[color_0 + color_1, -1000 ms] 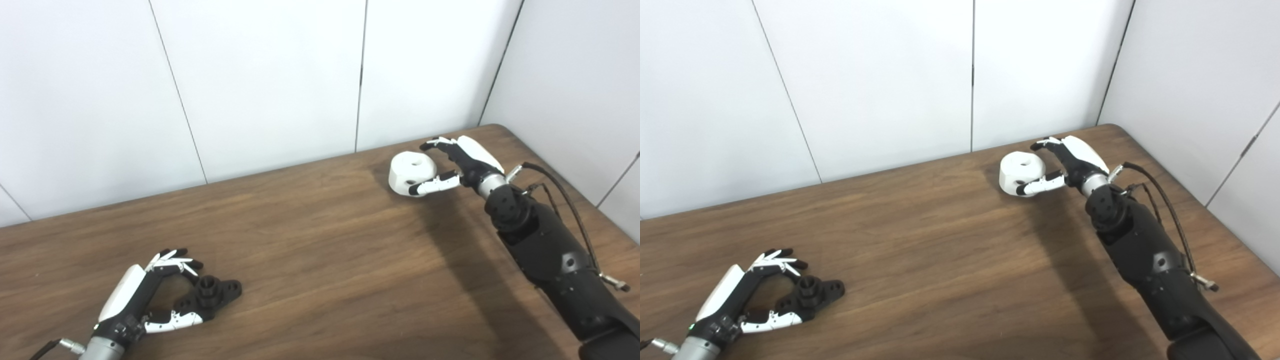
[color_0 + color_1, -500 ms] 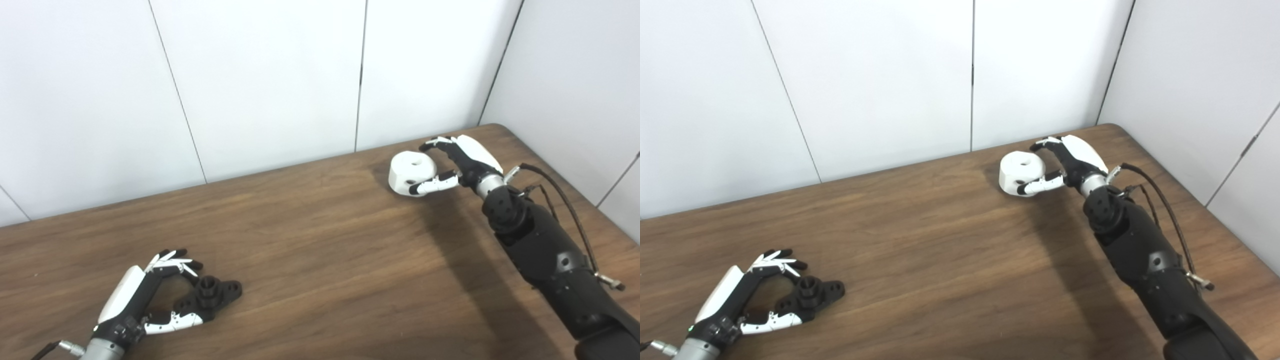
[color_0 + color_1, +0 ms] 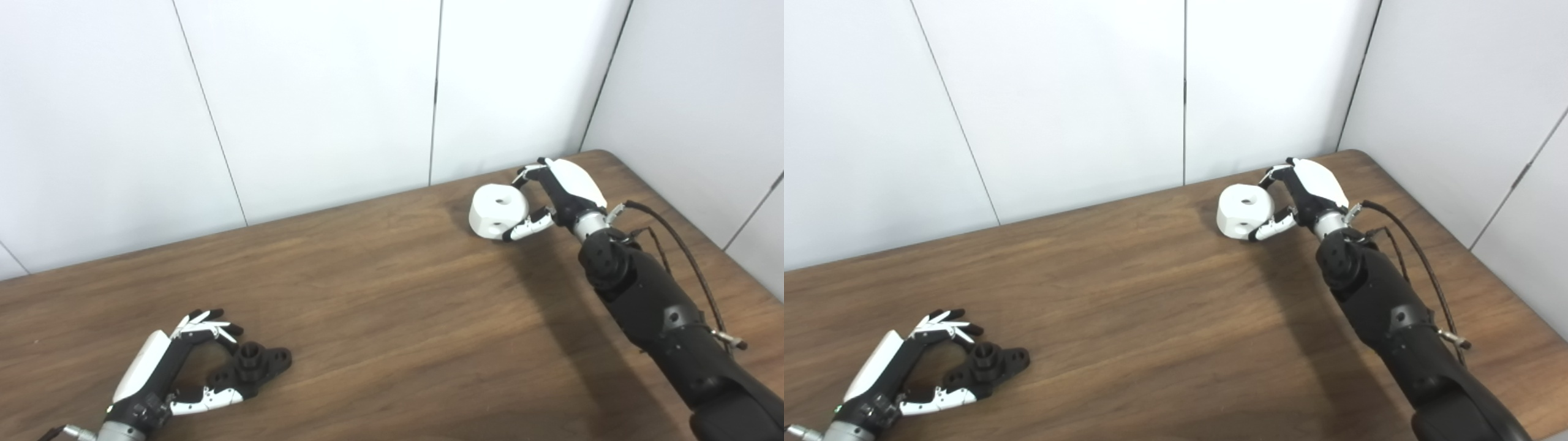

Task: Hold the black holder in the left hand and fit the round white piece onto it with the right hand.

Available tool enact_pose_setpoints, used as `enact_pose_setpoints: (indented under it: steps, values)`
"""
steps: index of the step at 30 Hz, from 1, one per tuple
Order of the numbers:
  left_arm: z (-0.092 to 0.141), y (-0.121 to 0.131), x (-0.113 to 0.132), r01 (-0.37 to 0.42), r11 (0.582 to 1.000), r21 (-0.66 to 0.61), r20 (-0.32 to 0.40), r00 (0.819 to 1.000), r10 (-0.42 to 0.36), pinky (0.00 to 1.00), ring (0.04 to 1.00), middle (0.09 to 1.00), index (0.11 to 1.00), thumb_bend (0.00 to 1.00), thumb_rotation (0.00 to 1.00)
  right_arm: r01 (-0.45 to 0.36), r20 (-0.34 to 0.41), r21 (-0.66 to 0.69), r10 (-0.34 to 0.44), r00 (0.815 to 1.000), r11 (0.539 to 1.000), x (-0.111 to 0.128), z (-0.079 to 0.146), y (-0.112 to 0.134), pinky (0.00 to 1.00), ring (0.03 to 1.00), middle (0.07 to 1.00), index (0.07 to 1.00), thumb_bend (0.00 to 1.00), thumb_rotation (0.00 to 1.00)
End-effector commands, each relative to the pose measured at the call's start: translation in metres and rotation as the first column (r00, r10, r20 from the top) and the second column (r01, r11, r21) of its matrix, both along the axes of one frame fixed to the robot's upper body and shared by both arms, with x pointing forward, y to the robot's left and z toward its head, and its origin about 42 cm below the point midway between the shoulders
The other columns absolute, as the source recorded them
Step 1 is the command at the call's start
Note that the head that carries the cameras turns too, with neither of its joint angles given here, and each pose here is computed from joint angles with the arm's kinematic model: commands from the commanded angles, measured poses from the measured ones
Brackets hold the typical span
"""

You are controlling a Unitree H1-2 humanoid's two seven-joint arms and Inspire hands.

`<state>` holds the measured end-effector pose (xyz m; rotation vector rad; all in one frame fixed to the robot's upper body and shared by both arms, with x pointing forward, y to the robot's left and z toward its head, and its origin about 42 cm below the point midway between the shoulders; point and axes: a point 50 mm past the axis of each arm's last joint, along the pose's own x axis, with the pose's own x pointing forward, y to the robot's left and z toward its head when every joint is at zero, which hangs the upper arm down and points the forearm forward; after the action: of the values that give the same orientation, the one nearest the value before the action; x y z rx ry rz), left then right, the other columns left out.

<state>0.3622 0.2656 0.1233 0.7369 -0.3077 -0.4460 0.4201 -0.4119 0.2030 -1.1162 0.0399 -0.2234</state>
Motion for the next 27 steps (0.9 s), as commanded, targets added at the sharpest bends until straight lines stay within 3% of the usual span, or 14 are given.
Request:
enact_pose_setpoints:
  steps: [1, 8, 15, 27]
  values:
    - [0.011, 0.007, 0.000, 0.012, 1.000, -0.007, 0.053, 0.999, -0.011, 1.00, 0.918, 0.727, 0.482, 0.52, 0.04, -0.016, 0.095, -0.034, 0.019, 0.995, 0.999, 0.010, 0.031, -0.001, 0.86, 0.970, 0.835, 0.489, 0.51, 0.15]
    - [0.012, 0.008, -0.001, 0.007, 1.000, 0.000, 0.054, 0.999, -0.007, 1.00, 0.911, 0.725, 0.482, 0.52, 0.04, -0.023, 0.113, -0.024, 0.025, 0.993, 0.999, 0.010, 0.031, 0.001, 0.85, 0.966, 0.835, 0.489, 0.51, 0.15]
    - [0.009, 0.007, 0.002, 0.003, 1.000, 0.009, 0.040, 0.999, -0.003, 1.00, 0.915, 0.728, 0.482, 0.52, 0.04, -0.078, 0.133, -0.006, 0.078, 0.988, 0.997, 0.005, 0.036, 0.010, 0.87, 0.976, 0.838, 0.488, 0.51, 0.15]
    - [0.003, 0.002, 0.000, -0.012, 1.000, 0.026, 0.004, 1.000, 0.012, 1.00, 0.922, 0.737, 0.482, 0.52, 0.04, -0.254, 0.121, -0.003, 0.252, 0.960, 0.967, -0.003, 0.055, 0.064, 0.87, 0.984, 0.833, 0.485, 0.51, 0.15]
